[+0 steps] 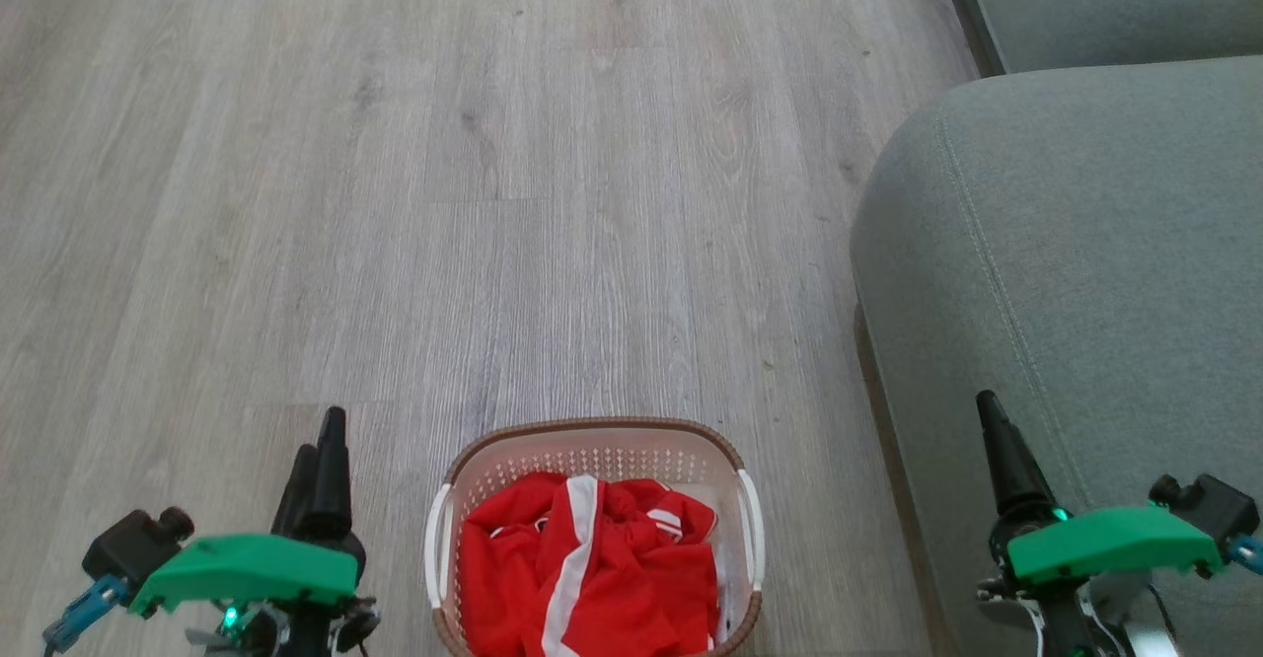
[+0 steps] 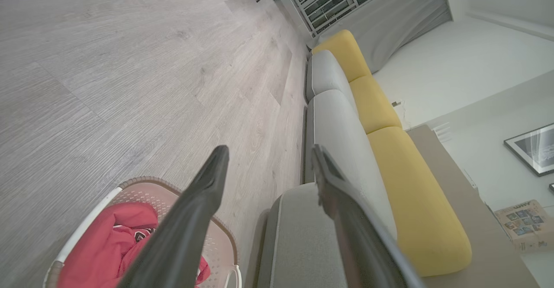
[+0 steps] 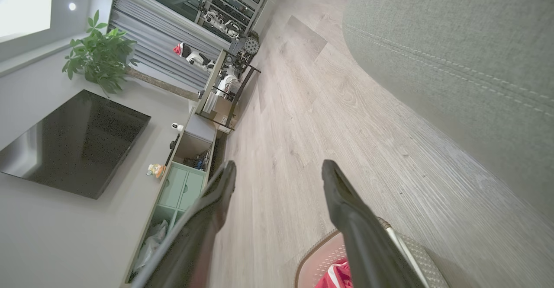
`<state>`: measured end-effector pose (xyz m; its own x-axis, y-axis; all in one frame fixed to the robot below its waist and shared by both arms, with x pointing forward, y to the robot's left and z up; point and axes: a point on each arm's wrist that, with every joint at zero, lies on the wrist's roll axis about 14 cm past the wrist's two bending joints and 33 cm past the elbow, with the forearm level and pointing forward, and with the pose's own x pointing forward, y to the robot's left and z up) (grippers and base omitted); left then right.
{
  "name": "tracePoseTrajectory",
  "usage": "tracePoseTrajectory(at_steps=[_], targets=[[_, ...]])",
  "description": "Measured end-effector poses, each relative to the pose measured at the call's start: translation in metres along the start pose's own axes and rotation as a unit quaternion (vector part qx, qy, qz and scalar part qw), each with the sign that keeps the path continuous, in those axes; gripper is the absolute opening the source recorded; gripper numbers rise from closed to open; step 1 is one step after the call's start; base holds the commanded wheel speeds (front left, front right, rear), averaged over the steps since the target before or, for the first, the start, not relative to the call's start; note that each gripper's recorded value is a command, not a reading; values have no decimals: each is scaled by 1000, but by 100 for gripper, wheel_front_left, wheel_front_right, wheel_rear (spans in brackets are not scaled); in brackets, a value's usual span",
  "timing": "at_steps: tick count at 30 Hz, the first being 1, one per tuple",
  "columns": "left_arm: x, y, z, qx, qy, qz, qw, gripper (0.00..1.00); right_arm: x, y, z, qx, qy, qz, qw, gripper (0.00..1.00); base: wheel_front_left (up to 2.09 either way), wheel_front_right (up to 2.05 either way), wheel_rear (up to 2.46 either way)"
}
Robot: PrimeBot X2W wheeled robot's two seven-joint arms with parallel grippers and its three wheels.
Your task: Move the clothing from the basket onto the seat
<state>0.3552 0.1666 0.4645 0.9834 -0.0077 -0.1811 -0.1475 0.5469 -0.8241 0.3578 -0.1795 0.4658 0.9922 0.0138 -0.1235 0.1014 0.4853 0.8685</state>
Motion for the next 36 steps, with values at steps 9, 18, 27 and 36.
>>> tracePoseTrajectory(at_steps=[9,18,27,36], targets=[[-6,1,-1,65,-7,4,998,100,0,8,-2,-56,-1,14,998,100,0,0,0],[-10,-2,6,138,-24,1,990,100,0,18,-7,-117,-1,31,993,100,0,0,0],[-19,0,2,199,-27,2,980,100,-1,25,-13,-170,2,47,984,100,0,0,0],[-21,-4,1,253,-35,-5,967,100,-1,35,-16,-224,-4,66,972,100,0,0,0]])
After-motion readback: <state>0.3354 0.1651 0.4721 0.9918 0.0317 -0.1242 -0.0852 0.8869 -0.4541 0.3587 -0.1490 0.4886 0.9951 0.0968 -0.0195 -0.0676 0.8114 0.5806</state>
